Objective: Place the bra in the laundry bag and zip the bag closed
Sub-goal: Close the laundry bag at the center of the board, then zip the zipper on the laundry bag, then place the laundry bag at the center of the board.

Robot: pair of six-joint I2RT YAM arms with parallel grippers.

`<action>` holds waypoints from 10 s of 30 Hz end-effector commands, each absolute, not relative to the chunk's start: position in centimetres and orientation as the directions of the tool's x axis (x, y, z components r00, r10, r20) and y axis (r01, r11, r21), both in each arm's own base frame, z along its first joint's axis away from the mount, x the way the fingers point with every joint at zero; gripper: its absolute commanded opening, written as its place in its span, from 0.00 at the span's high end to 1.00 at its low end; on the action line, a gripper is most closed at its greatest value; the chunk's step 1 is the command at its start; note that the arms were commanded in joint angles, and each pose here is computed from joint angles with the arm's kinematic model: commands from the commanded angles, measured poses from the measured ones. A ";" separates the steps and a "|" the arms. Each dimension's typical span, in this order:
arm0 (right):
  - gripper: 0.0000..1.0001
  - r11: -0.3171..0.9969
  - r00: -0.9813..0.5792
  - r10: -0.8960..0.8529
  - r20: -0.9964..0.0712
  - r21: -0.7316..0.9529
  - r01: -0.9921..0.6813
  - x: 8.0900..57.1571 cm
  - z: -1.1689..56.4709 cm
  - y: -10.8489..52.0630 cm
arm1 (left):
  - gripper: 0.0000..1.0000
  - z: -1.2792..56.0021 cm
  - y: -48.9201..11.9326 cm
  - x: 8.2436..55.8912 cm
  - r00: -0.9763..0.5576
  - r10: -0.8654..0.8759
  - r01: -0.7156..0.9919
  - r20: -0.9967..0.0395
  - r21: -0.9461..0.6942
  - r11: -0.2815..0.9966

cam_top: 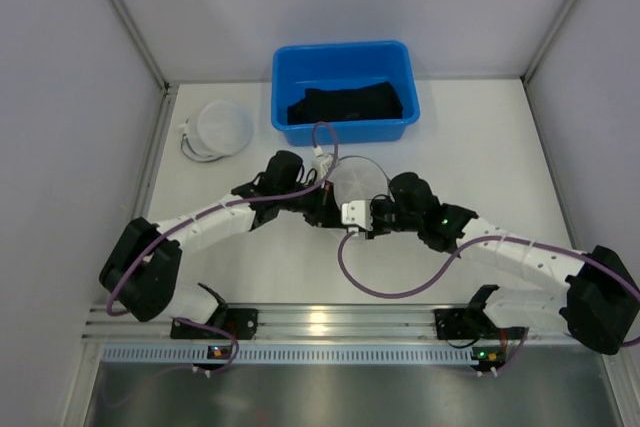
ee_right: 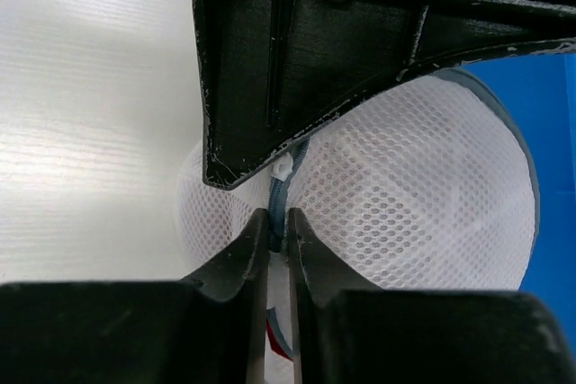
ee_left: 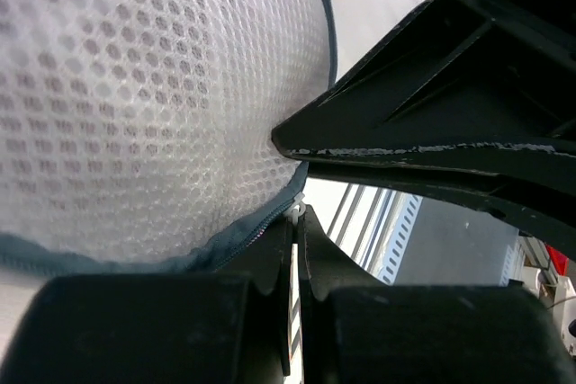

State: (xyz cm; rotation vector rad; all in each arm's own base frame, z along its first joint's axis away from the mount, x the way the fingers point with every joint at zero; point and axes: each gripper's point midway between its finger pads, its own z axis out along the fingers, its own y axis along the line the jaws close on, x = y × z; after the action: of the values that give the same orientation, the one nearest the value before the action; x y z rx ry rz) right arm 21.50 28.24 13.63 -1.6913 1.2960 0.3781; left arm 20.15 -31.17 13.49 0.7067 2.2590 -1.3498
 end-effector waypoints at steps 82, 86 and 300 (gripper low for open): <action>0.37 -0.124 0.610 -0.462 -0.643 -0.635 -0.763 21.5 19.2 29.1 | 1.00 15.2 -29.2 20.5 -0.777 0.155 0.613 -0.610 -0.679 0.404; 0.40 -0.177 0.629 -0.446 -0.637 -0.626 -0.760 20.3 18.2 30.3 | 1.00 15.4 -30.1 20.4 -0.788 0.157 0.604 -0.596 -0.695 0.391; 1.00 0.237 0.567 -0.554 -0.610 -0.768 -0.595 31.5 35.8 24.2 | 0.02 24.6 -20.8 26.7 -0.709 -0.117 0.564 -0.696 -0.658 0.500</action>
State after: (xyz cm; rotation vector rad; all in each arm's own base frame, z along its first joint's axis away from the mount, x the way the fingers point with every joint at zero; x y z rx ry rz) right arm 30.42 25.14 31.32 -1.4944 1.1205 0.1039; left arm 25.91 -21.89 22.96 0.3561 2.0947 -1.3020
